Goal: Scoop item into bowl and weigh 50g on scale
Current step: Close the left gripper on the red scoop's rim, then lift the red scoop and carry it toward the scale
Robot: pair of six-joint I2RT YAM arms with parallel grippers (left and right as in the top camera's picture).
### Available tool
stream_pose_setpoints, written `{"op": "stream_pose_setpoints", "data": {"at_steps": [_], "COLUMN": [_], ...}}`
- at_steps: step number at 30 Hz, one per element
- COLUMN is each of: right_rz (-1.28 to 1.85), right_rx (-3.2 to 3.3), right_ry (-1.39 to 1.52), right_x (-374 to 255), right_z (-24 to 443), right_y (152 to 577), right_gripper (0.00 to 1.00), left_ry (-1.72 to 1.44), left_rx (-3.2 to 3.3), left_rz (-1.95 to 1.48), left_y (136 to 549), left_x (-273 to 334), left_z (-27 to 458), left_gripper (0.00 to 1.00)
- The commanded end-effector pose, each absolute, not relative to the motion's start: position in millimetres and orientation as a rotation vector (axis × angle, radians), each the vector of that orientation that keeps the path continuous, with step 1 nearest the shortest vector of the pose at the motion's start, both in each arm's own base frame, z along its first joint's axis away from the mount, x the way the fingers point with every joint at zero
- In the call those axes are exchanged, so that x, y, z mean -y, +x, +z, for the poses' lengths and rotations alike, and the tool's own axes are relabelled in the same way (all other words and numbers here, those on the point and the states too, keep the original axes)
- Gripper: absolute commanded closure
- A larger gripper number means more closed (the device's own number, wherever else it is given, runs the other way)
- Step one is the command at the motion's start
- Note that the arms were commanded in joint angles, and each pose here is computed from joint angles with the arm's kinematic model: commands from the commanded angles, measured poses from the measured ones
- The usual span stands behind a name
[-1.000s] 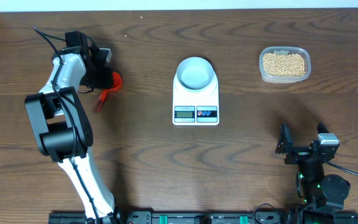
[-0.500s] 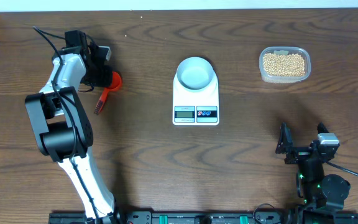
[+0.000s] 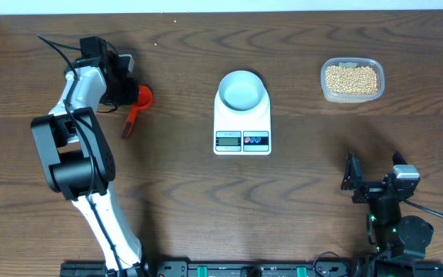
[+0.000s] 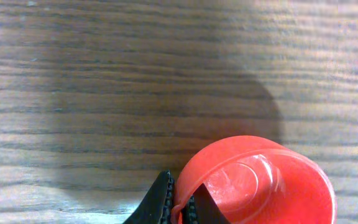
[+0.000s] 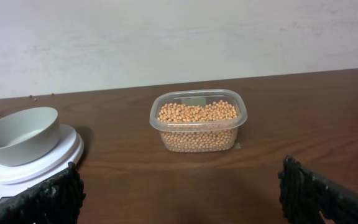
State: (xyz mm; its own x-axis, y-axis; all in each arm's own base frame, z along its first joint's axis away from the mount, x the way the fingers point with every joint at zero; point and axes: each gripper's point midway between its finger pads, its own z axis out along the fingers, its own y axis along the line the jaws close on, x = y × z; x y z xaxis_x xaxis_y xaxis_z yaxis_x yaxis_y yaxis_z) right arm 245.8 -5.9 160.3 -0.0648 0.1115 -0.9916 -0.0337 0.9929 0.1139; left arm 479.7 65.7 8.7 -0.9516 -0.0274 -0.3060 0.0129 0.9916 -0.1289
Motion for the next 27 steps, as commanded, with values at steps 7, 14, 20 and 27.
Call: {"op": "stream_pose_setpoints", "data": {"at_steps": [7, 14, 20, 27], "right_rz": [0.130, 0.130, 0.130, 0.130], "right_rx": [-1.633, -1.633, -1.633, -1.633], "right_ry": [0.045, 0.045, 0.045, 0.045], "right_x": [2, 2, 2, 2], "right_z": [160, 160, 160, 160], "right_y": [246, 246, 246, 246], "right_gripper": [0.01, 0.01, 0.01, 0.01], "left_ry": [-0.403, -0.753, -0.991, -0.961], "left_rx": [-2.575, -2.343, -2.181, -2.168], "left_rz": [-0.244, -0.371, -0.520, -0.606], "left_y": [498, 490, 476, 471], "left_x": [-69, -66, -48, -5], "left_z": [111, 194, 245, 266], "left_gripper": [0.93, 0.93, 0.93, 0.93]}}
